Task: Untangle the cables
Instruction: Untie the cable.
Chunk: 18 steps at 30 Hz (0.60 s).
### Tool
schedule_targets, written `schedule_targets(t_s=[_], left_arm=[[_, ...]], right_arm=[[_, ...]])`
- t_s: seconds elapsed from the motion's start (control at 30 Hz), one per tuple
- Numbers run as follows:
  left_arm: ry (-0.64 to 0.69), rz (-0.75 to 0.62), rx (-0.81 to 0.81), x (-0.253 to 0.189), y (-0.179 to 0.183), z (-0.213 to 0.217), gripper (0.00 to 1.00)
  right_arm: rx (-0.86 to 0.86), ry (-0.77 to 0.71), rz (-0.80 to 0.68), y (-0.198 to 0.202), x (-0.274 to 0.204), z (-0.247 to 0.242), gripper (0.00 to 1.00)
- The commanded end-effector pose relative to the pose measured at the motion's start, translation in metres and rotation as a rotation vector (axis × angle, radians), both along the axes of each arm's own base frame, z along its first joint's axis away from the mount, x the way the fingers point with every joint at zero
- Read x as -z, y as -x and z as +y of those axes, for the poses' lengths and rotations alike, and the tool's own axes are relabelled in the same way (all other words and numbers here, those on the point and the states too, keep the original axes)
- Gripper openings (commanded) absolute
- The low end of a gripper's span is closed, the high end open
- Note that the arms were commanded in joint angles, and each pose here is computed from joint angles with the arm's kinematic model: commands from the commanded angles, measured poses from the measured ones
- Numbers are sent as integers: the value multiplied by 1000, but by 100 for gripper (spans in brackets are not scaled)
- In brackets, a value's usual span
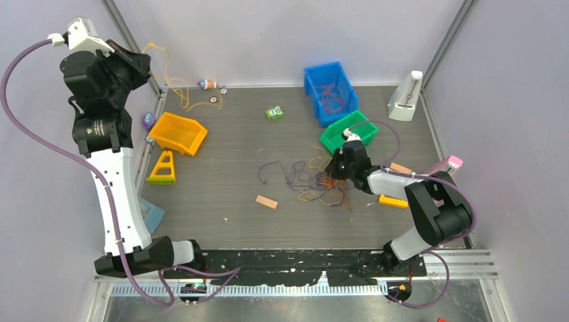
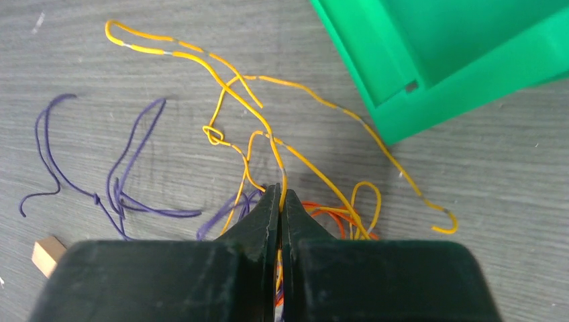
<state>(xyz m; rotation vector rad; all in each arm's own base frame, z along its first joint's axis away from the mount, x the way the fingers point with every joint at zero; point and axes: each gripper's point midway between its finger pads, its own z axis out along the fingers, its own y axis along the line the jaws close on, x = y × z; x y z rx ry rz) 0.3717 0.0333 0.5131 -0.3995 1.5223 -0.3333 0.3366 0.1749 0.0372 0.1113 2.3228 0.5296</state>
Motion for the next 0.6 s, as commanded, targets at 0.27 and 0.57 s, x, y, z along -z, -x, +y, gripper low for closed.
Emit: schedule_targets(t_s=[0.27,0.57], left_arm=[[-29,-29,-3,12,-24,8,0],[-51,-16,-71,24,-34,23,0]], right_arm=[[-94,-97,-187,10,-28,16,5],[-181,-134,-278,21,-43,36,7]])
